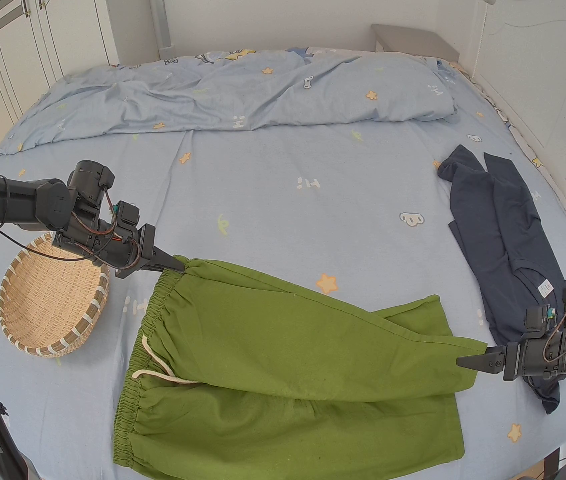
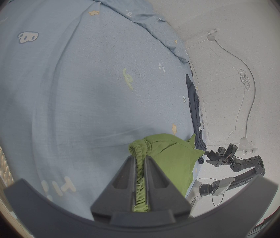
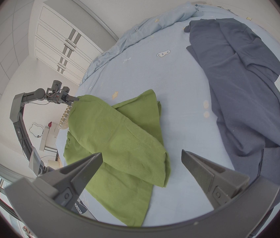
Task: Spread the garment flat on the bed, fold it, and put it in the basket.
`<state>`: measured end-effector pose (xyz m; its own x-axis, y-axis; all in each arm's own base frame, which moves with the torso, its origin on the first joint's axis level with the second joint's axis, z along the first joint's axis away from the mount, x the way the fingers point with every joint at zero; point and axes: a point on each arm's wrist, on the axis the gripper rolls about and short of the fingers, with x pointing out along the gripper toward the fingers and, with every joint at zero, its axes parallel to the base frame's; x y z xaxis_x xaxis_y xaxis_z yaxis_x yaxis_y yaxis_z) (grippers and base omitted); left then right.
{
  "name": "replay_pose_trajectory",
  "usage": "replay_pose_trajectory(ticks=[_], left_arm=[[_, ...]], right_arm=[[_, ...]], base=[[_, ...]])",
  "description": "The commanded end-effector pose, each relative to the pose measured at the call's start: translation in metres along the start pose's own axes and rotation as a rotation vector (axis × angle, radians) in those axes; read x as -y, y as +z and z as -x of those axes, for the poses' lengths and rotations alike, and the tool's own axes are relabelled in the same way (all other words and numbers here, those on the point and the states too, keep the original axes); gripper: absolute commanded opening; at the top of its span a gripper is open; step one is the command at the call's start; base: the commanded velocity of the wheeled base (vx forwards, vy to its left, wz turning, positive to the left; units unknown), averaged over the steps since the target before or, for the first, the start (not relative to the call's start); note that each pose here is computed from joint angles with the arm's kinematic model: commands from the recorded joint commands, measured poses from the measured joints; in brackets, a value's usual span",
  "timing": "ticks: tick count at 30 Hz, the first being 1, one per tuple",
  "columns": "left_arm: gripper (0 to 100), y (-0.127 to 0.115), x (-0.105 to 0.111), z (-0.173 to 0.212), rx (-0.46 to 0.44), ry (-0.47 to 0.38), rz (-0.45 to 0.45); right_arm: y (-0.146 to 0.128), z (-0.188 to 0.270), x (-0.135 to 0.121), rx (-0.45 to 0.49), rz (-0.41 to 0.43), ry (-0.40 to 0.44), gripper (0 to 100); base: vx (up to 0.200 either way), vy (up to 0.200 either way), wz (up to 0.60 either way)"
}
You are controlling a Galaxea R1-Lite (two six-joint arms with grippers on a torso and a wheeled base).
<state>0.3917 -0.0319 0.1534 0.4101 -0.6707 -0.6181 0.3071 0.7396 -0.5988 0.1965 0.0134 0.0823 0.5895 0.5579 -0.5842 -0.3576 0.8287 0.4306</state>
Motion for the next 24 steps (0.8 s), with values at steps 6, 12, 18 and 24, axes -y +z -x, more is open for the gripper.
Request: replay_pose_trajectory(ticks=[6,12,18,24], left_arm=[[0,0.0,0.0,0.001,0.003,0.001,0.001],[0,0.0,-0.001,0.001,0.002,0.001,0.002],[0,0.001,0.0,0.003,0.007,0.002,0.001],[0,0.004,0.004,0.019,0.046,0.008,-0.011]], right_arm=[[0.002,-0.012,0.006,-0.034,-0.015,0.008,0],[0.004,-0.017,0.009,-0.03,-0.016,0.008,0],[0.007,-0.018,0.012,0.003,-0.007,0.003,0],[0.039,-0.009,0.002,0.117,0.04,0.014,0]], base=[[0.0,0.0,0.0],[0.0,0.0,0.0],[0.0,0.0,0.0],[0.0,0.0,0.0]])
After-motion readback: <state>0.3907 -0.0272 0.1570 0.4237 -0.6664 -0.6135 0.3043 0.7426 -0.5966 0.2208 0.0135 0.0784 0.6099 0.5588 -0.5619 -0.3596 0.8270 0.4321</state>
